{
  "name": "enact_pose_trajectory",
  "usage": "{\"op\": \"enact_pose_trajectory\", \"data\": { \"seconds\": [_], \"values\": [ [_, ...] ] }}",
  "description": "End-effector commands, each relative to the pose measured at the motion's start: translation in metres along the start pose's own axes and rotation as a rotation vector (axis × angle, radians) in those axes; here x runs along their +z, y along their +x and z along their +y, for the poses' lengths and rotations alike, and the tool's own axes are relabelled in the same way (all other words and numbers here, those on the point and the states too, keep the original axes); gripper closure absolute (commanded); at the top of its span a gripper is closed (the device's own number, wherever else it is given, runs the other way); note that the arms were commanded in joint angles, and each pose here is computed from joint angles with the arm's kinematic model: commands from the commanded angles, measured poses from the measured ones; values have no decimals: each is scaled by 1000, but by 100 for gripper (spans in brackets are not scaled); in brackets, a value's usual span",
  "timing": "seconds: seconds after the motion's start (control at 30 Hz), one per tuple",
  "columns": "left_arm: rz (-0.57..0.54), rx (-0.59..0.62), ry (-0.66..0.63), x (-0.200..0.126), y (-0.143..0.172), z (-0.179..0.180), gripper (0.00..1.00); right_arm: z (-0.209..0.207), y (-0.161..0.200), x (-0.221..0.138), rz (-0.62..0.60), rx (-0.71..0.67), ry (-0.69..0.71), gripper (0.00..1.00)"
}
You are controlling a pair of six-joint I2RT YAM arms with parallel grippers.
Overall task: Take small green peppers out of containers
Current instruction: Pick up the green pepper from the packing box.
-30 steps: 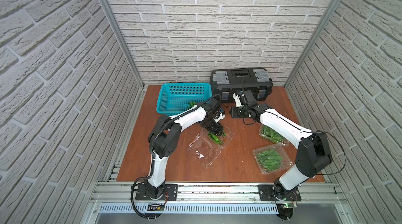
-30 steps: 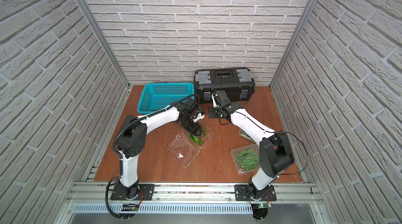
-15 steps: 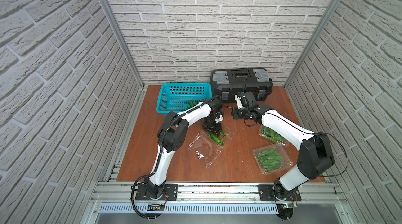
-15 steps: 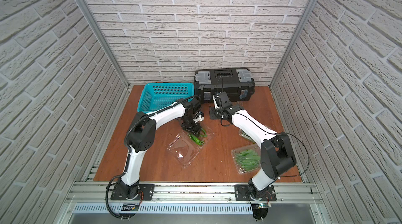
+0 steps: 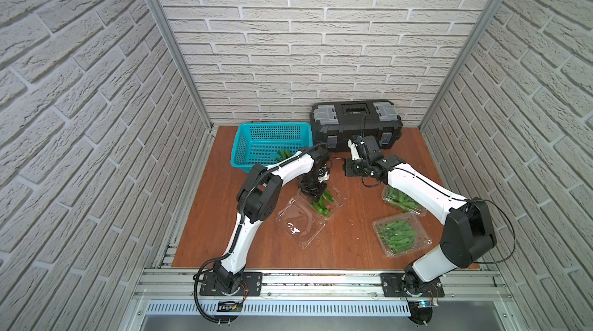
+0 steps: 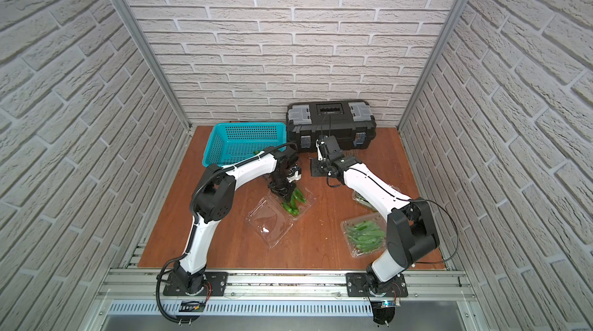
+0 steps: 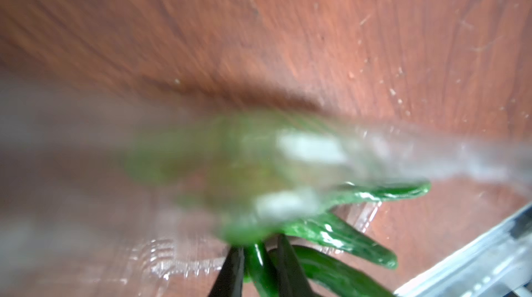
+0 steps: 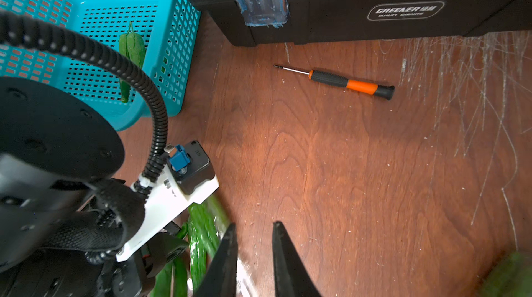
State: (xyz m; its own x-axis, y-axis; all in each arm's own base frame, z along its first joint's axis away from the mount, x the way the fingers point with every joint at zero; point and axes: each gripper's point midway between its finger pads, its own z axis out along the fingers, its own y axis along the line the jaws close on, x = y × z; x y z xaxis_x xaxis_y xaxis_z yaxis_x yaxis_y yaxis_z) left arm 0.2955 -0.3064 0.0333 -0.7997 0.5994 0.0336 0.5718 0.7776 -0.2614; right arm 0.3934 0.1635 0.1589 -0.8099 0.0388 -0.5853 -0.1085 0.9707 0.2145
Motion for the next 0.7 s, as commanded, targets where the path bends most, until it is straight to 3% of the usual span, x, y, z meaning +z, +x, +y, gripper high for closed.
{"op": "enact_pose_trajectory", "data": {
  "seconds": [0.0,0.13,0.53,0.67],
  "values": [
    [-17,25,-7,-5,-2,-2,86,-5,-4,-10,-30,14,12,76],
    [-61,39,-21,-13,-8,-1,100,-3,-5,-11,-32,22,4,76],
    [-266,175,13,-71,1,-19,100,1,-9,-10,-40,17,-15,76],
    [-397,137,79,-108,1,-18,100,9,-11,-8,-43,7,-56,76]
  ]
}}
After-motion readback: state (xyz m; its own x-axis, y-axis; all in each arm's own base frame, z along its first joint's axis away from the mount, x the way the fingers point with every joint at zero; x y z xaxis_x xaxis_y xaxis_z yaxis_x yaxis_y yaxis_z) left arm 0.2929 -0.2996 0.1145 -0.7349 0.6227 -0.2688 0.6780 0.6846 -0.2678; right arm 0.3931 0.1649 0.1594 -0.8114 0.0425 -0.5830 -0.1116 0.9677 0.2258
